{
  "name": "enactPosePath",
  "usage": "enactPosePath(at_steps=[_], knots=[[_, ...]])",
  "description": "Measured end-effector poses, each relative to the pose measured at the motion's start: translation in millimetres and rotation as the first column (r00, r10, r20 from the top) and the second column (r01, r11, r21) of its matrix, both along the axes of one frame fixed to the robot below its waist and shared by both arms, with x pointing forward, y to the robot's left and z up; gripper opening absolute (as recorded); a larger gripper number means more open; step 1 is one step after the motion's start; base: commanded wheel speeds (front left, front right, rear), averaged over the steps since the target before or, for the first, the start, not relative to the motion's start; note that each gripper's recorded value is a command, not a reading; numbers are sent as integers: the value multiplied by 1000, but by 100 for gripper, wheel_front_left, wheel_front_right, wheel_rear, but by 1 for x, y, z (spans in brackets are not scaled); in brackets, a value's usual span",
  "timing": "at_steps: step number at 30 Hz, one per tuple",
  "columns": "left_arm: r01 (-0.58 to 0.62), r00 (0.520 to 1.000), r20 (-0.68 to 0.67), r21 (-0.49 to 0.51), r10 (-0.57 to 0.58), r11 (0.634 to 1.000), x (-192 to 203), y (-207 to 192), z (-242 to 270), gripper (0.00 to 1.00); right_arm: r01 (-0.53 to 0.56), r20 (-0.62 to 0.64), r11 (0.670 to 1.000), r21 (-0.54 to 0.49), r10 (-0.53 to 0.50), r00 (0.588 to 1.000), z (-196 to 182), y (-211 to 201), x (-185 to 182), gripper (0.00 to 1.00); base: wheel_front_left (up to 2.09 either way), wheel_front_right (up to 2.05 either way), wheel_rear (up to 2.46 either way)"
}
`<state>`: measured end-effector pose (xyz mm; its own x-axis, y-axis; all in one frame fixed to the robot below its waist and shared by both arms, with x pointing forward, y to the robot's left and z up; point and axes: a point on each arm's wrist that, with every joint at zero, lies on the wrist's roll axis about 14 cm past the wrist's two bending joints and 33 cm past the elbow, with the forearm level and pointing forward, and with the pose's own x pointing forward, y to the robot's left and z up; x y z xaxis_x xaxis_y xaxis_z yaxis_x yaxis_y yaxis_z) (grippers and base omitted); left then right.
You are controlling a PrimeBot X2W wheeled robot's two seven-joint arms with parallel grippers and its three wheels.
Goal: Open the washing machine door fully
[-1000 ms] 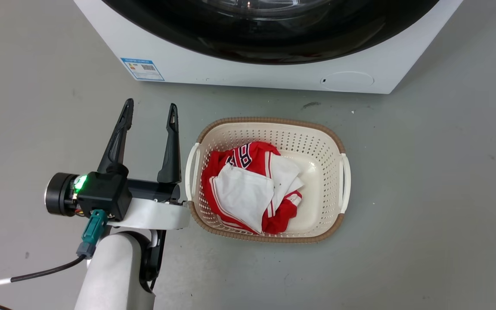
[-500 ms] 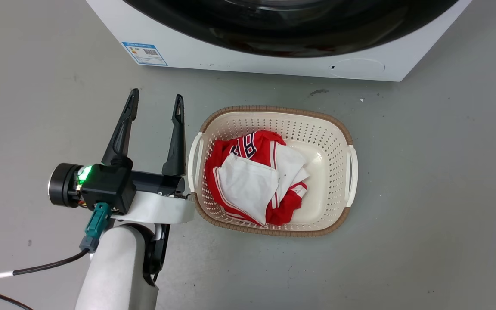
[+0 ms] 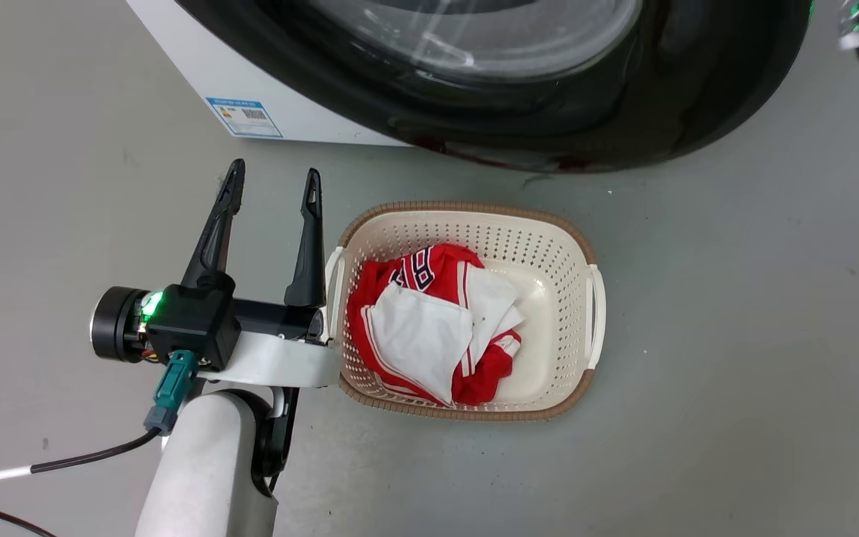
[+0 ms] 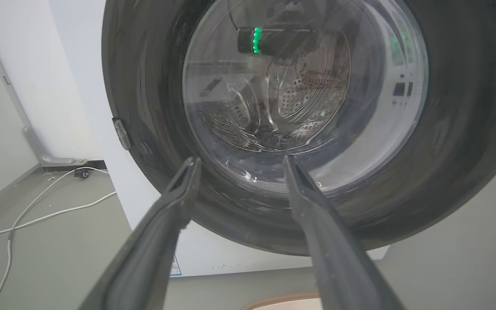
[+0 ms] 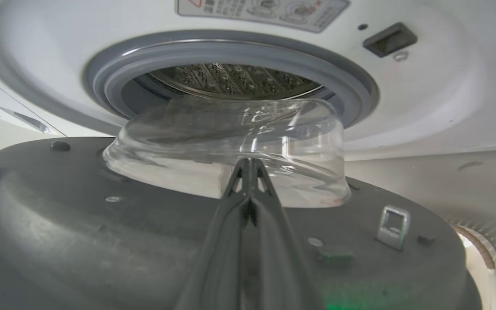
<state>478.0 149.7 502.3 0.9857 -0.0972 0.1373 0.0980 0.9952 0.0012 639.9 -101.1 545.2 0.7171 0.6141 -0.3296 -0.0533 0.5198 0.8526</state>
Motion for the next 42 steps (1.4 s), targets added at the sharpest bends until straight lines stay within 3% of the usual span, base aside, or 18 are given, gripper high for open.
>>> enactPosePath(at_steps=[10, 21, 42], knots=[[-1, 1000, 23, 4, 1, 1000, -21, 0, 17, 100, -128, -29, 991, 49, 129, 991, 0, 23, -57, 0, 0, 0, 0], [-8, 998, 60, 5, 8, 1000, -51, 3, 38, 100, -266, -36, 958, 108, 271, 962, 1, 62, -129, 0, 0, 0, 0], [5, 998, 62, 5, -5, 1000, -76, 1, 42, 100, -507, 5, 836, 211, 518, 855, 1, 146, -227, 0, 0, 0, 0]])
